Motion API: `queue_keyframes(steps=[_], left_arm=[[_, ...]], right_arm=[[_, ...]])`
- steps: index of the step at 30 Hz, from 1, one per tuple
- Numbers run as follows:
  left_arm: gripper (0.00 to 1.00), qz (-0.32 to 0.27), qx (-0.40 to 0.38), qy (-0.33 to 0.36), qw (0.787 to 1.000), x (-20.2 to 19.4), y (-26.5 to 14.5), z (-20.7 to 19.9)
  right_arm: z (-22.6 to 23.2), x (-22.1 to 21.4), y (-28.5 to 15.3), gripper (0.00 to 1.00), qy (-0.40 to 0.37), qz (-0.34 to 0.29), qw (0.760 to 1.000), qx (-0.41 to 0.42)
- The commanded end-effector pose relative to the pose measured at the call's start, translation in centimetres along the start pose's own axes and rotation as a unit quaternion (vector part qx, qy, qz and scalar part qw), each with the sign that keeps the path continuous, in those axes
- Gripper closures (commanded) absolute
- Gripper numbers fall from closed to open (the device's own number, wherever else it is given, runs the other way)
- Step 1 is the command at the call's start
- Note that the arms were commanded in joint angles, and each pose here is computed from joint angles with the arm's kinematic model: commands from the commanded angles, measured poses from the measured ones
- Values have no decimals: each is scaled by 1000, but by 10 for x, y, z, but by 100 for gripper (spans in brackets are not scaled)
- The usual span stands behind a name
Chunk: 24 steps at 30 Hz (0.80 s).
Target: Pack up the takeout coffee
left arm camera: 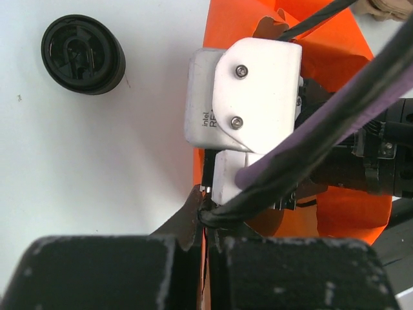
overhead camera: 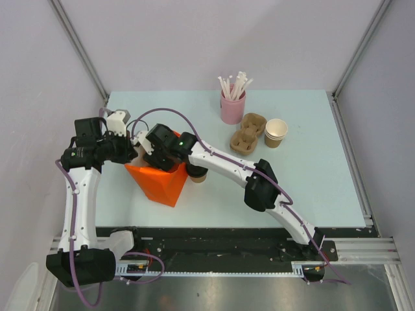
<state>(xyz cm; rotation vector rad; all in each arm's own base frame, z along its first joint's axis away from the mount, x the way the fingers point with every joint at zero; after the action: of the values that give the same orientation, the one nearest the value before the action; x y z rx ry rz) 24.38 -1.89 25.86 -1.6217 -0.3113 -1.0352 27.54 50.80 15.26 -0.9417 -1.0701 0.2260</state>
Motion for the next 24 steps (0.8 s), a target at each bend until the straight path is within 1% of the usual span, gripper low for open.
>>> queue_keyframes(steps=[1, 2, 3, 5, 6, 7, 8, 11, 13, 16, 17, 18, 20, 22, 24], left_arm=[[100, -58, 43, 43, 996, 30, -14, 12], [99, -57, 52, 39, 996, 30, -15, 14], [100, -51, 77, 36, 995, 30, -16, 22], [99, -52, 105, 28, 993, 34, -19, 30], [99, -45, 125, 25, 991, 32, -20, 37], [100, -45, 134, 24, 990, 32, -20, 39], [100, -45, 139, 23, 989, 33, -20, 42], [100, -48, 141, 28, 988, 35, -20, 43], [99, -50, 145, 30, 988, 36, -21, 44], [100, -56, 131, 38, 989, 37, -20, 40], [100, -57, 131, 38, 989, 37, -20, 39], [99, -57, 133, 37, 989, 37, -20, 40], [100, -53, 141, 33, 988, 37, -20, 43], [100, -51, 136, 27, 989, 37, -16, 43], [99, -45, 130, 25, 990, 35, -11, 41]], right_arm=[[-9, -78, 30, 100, -17, 139, 990, -27], [-8, -76, 27, 100, -11, 134, 991, -22], [-4, -62, 18, 100, -13, 105, 994, -16], [-8, -62, 14, 100, -11, 94, 995, -25], [-8, -53, 10, 100, -12, 74, 997, -25], [-7, -43, -2, 100, -12, 55, 998, -26], [-9, -48, -3, 100, -14, 58, 998, -32], [-2, -36, -18, 100, -36, 22, 999, -21], [1, -36, -22, 100, -54, 14, 998, -17], [2, -43, -18, 100, -65, 31, 997, -15], [1, -48, -18, 100, -65, 45, 997, -21], [1, -47, -17, 100, -66, 47, 996, -23], [-5, -49, -16, 100, -72, 50, 995, -52], [-5, -47, -17, 100, -88, 46, 993, -67], [4, -40, -19, 100, -112, 25, 991, -73]])
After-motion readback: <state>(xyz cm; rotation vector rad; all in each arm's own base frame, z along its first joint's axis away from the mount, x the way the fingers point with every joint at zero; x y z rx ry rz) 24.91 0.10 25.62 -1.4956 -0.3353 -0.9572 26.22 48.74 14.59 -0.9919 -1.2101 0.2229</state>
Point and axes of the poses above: each gripper's point midway between its finger pads, its own y axis out along the fingers, its own z axis along the line the jaws close on, x = y × z, the point moved 3 cm from there along -y, back along the fingers, and after that the axes turned 15 degrees about y, right-handed, at the moved point
